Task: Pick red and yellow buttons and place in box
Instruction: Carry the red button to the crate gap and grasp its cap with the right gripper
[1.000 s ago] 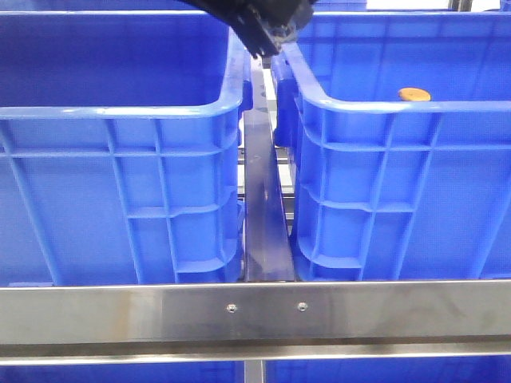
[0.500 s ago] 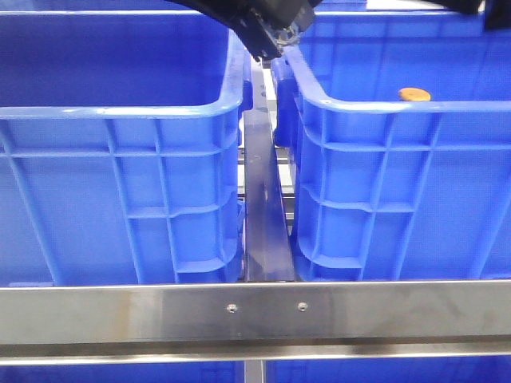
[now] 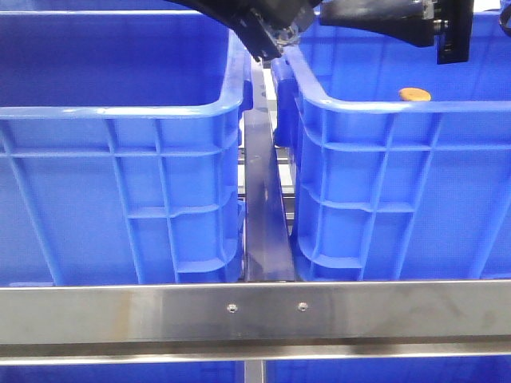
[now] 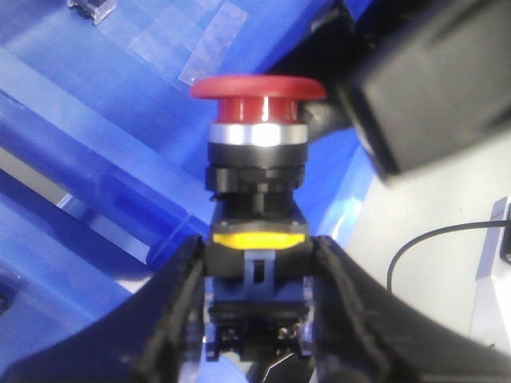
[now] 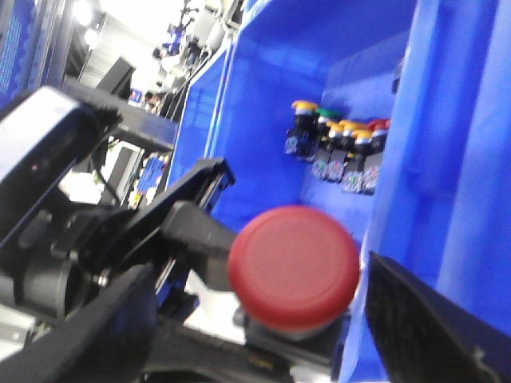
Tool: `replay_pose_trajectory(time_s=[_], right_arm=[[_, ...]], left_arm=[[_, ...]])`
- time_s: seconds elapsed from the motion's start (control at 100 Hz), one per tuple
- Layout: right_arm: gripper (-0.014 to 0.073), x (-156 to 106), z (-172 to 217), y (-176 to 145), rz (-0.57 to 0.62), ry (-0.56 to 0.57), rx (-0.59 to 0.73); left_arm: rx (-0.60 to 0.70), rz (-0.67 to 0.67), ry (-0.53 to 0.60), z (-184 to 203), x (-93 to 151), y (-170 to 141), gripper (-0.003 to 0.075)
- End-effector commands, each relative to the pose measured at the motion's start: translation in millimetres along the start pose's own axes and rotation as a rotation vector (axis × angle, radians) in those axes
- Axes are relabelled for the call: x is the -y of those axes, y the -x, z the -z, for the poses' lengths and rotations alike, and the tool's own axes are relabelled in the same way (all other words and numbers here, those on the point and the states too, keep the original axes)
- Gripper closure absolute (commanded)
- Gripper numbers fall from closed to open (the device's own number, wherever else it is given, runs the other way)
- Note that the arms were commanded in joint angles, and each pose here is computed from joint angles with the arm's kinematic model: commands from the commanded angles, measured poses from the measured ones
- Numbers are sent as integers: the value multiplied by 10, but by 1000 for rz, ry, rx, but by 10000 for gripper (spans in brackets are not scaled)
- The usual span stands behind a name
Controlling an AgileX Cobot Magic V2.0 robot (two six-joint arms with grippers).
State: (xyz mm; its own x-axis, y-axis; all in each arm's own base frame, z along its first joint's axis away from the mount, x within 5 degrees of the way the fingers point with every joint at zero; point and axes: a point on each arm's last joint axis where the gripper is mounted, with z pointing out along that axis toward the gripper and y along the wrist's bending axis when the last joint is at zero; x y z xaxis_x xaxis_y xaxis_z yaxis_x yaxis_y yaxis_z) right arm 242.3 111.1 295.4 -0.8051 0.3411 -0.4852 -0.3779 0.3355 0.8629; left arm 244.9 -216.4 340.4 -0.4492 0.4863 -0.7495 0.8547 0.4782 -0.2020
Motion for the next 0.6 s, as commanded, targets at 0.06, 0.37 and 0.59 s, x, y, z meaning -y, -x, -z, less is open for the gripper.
replay_pose_trajectory(time_s=[0.06,0.37,0.59], right_arm=[[33,-187,29,98,10,88,61],[301,-191,29,95,11,93,58],[314,-206,30,86,12,109,48]], left_arm=[[106,2,-4,169,100,162,615],[97,8,-21,168,115,154,562],[93,12,-30,168,123,151,133]])
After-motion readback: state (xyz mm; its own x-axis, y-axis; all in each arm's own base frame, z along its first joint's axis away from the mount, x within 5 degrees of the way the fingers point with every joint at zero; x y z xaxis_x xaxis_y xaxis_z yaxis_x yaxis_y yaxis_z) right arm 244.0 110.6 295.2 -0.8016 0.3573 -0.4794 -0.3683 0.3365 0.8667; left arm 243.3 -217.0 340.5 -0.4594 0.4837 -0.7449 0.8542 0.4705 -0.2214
